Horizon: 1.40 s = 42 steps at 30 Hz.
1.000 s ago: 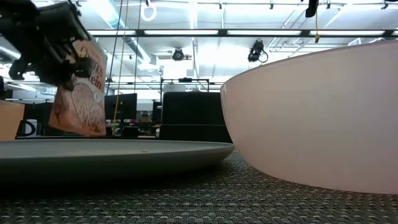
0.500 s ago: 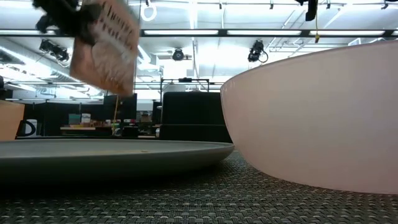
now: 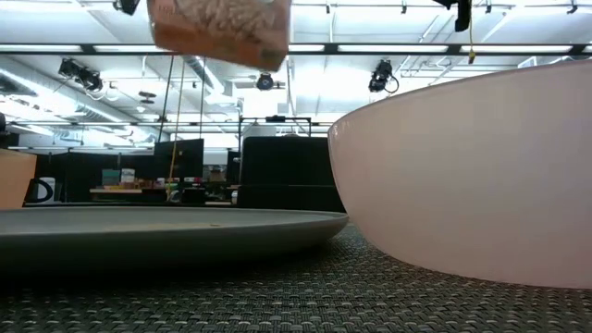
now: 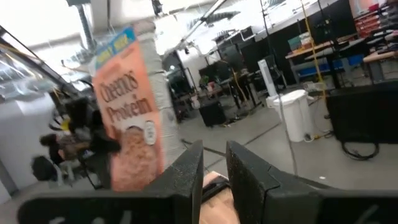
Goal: Arrange a breakfast setting
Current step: Pour the cereal into the orange bowl
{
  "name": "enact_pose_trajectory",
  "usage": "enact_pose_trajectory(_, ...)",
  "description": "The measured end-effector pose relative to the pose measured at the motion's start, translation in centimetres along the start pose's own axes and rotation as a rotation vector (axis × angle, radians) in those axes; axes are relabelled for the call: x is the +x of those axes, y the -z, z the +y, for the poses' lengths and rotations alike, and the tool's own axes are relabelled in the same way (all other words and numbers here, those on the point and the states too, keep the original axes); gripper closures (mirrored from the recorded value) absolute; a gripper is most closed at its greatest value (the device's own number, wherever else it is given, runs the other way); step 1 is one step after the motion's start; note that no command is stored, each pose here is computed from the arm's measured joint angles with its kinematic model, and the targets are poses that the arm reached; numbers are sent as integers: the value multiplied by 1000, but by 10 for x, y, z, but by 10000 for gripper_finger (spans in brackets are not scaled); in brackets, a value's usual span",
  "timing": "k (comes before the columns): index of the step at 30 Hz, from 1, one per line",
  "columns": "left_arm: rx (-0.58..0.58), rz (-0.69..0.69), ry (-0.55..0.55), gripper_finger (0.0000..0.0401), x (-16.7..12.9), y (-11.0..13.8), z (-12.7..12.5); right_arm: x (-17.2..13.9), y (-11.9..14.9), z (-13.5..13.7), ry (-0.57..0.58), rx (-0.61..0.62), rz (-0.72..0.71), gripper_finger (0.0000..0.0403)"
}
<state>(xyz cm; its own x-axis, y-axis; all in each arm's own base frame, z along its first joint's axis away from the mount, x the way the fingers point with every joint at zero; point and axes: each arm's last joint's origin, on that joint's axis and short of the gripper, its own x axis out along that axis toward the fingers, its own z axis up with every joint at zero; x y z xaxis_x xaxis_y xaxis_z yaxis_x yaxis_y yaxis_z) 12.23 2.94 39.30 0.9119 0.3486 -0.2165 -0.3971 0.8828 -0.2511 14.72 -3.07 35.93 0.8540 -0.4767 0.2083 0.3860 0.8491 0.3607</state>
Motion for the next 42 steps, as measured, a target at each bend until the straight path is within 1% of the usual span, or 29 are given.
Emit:
enact_pose_trajectory(3, -22, 30, 71, 390, 8, -11, -7, 1, -8, 0, 29, -28, 56, 325)
enact_pose_trajectory(6, -17, 87, 150, 390, 18, -21, -15, 1, -15, 0, 30, -46, 127, 325)
enact_pose_trajectory(10, 12, 241, 242, 390, 33, -29, -24, -1, -15, -2, 49, -43, 229, 325)
enact_pose_trajectory(14, 32, 451, 314, 390, 45, -29, -30, -3, -9, -4, 72, -13, 299, 325)
enact_pose_trajectory(17, 57, 555, 343, 390, 54, -29, -33, -4, -6, -4, 42, 22, 345, 325)
enact_pose_trajectory(20, 89, 618, 375, 390, 60, -32, -36, -4, -3, -3, 1, 55, 400, 325)
enact_pose_trajectory(24, 100, 708, 424, 390, 68, -34, -40, -5, 4, -2, -37, 114, 494, 325)
enact_pose_trajectory(27, 134, 755, 454, 390, 73, -32, -46, -6, 9, -2, -58, 156, 557, 325)
enact_pose_trajectory(32, 222, 817, 519, 390, 83, -21, -62, -4, 7, 5, -97, 208, 559, 329)
enact_pose_trajectory(38, 272, 918, 579, 390, 94, -2, -84, 5, -8, 23, -135, 185, 562, 341)
enact_pose_trajectory(42, 313, 999, 572, 390, 96, 10, -94, 18, -13, 43, -171, 170, 568, 351)
